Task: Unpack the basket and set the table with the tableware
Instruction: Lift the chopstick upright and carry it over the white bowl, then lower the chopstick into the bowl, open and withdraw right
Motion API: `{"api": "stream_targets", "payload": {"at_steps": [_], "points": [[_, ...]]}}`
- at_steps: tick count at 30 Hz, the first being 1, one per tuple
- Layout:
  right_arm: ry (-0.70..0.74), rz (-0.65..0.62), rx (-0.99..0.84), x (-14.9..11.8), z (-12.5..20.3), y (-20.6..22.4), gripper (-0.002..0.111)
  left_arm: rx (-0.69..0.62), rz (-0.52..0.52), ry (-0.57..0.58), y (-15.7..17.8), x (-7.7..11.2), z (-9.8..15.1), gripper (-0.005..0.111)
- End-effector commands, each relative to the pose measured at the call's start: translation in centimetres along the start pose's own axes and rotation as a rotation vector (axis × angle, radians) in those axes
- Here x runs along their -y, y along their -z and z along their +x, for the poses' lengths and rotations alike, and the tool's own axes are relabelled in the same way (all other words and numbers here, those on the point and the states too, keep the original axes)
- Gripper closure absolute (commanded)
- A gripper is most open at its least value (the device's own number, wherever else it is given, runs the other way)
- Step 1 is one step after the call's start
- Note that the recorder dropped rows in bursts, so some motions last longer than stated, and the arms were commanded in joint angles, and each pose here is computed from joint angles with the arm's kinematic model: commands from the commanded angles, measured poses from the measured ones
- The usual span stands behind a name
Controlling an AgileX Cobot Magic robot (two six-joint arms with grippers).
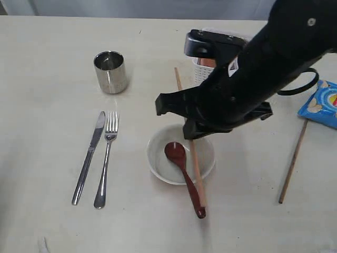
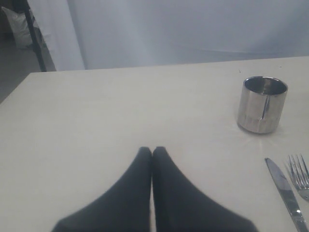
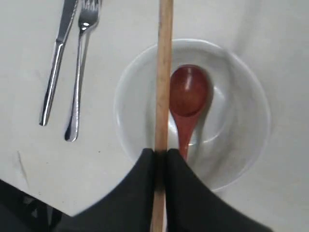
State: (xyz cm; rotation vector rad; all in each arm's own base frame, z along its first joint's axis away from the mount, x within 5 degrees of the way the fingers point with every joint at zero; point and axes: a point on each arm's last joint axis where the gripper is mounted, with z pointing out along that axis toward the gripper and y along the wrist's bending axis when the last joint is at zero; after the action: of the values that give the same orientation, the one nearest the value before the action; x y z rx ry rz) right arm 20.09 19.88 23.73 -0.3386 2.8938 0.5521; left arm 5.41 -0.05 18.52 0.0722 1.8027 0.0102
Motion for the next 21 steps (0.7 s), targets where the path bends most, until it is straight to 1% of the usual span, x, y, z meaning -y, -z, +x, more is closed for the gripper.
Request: {"api": "stream_targets", "payload": {"at_steps": [1,4,10,16,21], "points": [[-0.035,0.016,-0.061,-0.5,0.2,-1.6,0.109,0.000,0.002,0.012,0.0,0.0,0.1,0.107],[-0.070,0.016,-0.105,-0.5,0.1,-3.0,0.109,0.000,0.002,0.012,0.0,0.0,0.1,0.107],[-0.132,-0.004,-0.140,-0.6,-0.3,-5.2,0.109,0.000,0.002,0.012,0.0,0.0,0.1,0.107],[-0.142,0.005,-0.164,-0.4,-0.3,-6.3,0.109,0.000,0.002,0.012,0.0,0.0,0.1,0.107],[-0.145,-0.003,-0.125,-0.4,-0.7,-6.7,0.109,0.000,0.002,0.012,0.0,0.0,0.1,0.107]]}}
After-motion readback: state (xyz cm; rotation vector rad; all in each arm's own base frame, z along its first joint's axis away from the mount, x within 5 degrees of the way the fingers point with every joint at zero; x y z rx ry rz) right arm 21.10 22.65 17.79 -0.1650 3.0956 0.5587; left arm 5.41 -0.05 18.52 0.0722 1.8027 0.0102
